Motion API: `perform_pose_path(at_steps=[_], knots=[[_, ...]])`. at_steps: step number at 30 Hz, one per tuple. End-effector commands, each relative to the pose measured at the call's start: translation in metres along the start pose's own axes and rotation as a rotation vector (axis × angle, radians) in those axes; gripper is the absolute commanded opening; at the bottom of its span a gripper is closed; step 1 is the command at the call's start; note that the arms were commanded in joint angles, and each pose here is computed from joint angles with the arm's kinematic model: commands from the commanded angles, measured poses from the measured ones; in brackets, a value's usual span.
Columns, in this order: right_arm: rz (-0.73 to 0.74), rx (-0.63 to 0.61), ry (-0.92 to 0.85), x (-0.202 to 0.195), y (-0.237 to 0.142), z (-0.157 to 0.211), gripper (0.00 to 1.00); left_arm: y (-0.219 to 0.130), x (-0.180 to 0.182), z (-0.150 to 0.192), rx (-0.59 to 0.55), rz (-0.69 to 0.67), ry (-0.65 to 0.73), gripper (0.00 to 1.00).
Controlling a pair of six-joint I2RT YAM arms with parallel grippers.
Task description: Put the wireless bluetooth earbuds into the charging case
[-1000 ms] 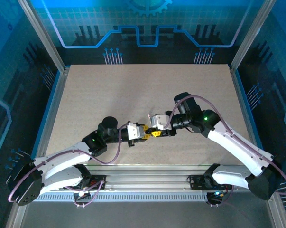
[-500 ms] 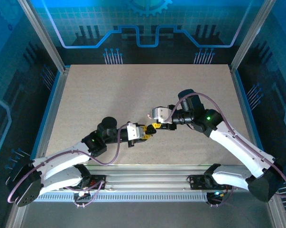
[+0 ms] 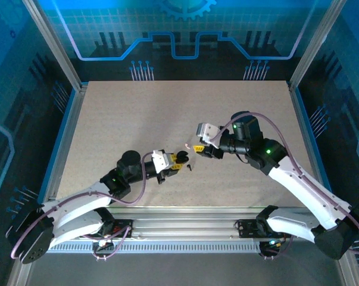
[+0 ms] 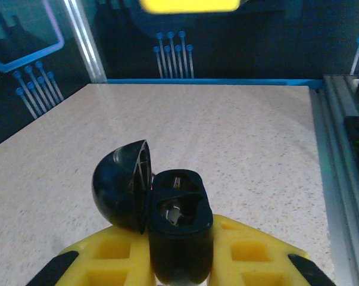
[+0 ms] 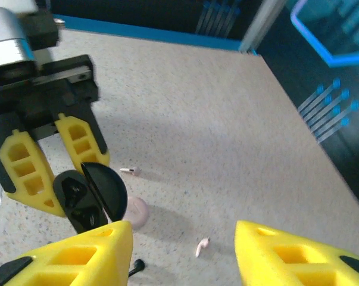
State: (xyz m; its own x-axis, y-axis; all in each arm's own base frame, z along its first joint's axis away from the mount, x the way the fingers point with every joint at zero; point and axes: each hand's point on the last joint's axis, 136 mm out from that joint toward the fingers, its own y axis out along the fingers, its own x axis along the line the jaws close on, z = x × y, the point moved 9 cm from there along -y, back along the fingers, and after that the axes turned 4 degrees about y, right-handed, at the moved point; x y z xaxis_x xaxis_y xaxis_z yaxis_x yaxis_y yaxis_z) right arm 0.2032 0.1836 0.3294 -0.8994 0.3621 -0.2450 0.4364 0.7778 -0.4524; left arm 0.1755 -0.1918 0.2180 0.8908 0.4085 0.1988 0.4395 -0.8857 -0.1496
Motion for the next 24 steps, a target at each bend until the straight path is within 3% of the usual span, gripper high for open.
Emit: perform_pose_path(at_steps=[1, 16, 24], knots=[[0.075, 0.077, 0.224, -0.009, 0.002, 0.008, 0.5, -0.009, 0.004, 0.001, -0.062, -0.101, -0.094, 0.2], [-0.021, 0.508, 0.712, -0.001, 0.073, 0.077, 0.51, -0.047, -0.003, 0.037, -0.037, -0.303, -0.247, 0.19], [-0.033, 0.722, 0.885, -0.003, 0.123, 0.101, 0.39, -0.059, -0.007, 0.044, -0.016, -0.332, -0.265, 0.19]])
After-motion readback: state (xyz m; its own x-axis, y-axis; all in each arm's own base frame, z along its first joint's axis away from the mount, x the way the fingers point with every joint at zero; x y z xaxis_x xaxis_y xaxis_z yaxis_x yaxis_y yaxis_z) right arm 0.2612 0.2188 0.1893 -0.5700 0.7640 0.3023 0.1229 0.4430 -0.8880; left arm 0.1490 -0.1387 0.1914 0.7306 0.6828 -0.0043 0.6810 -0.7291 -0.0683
